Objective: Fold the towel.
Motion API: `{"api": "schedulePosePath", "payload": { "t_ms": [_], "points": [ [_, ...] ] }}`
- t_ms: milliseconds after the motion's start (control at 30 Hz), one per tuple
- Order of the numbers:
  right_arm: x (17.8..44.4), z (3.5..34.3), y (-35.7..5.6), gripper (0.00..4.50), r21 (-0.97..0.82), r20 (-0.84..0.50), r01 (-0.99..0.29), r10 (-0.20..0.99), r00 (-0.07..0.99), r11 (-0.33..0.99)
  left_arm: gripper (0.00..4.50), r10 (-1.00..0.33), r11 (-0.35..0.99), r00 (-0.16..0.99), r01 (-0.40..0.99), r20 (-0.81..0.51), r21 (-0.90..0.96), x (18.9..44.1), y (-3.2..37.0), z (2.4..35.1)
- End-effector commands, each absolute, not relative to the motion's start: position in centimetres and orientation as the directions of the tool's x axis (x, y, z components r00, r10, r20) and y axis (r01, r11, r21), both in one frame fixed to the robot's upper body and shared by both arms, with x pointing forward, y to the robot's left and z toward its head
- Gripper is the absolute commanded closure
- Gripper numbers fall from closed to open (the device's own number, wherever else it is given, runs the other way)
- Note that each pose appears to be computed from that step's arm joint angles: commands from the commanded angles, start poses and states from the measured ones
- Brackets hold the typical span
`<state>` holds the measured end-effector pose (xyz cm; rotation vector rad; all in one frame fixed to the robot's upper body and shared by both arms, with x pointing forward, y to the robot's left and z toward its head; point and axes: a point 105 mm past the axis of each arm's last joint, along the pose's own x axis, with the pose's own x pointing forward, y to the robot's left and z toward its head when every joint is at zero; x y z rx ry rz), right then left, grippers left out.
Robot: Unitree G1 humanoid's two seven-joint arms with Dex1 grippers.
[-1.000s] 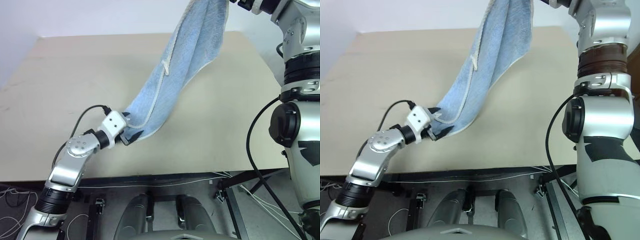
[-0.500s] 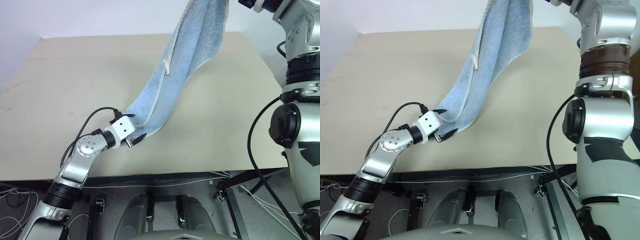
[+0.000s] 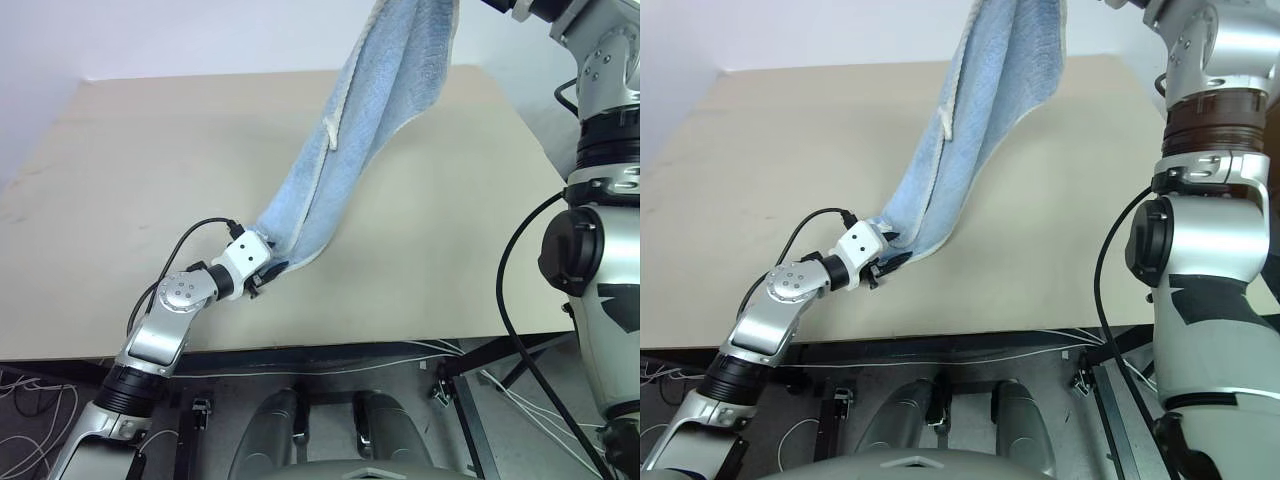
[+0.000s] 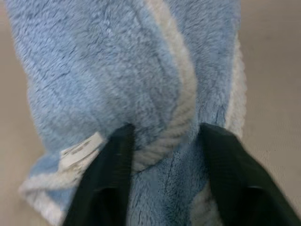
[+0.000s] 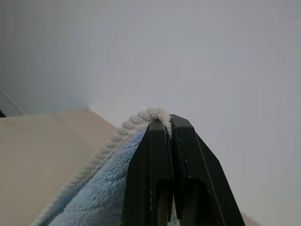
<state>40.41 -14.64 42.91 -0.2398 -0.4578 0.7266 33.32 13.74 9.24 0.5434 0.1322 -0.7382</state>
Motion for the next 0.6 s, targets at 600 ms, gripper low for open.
{"api": "schedulePosePath", "payload": {
  "t_ms": [600],
  "points": [
    [41.5, 41.4, -16.0, 4.50, -0.403, 0.251, -0.521, 0.639, 0.727, 0.752, 4.47, -0.630, 0.743, 0.768, 0.639, -0.117, 0.198, 31.9, 20.5, 15.7]
  ]
}}
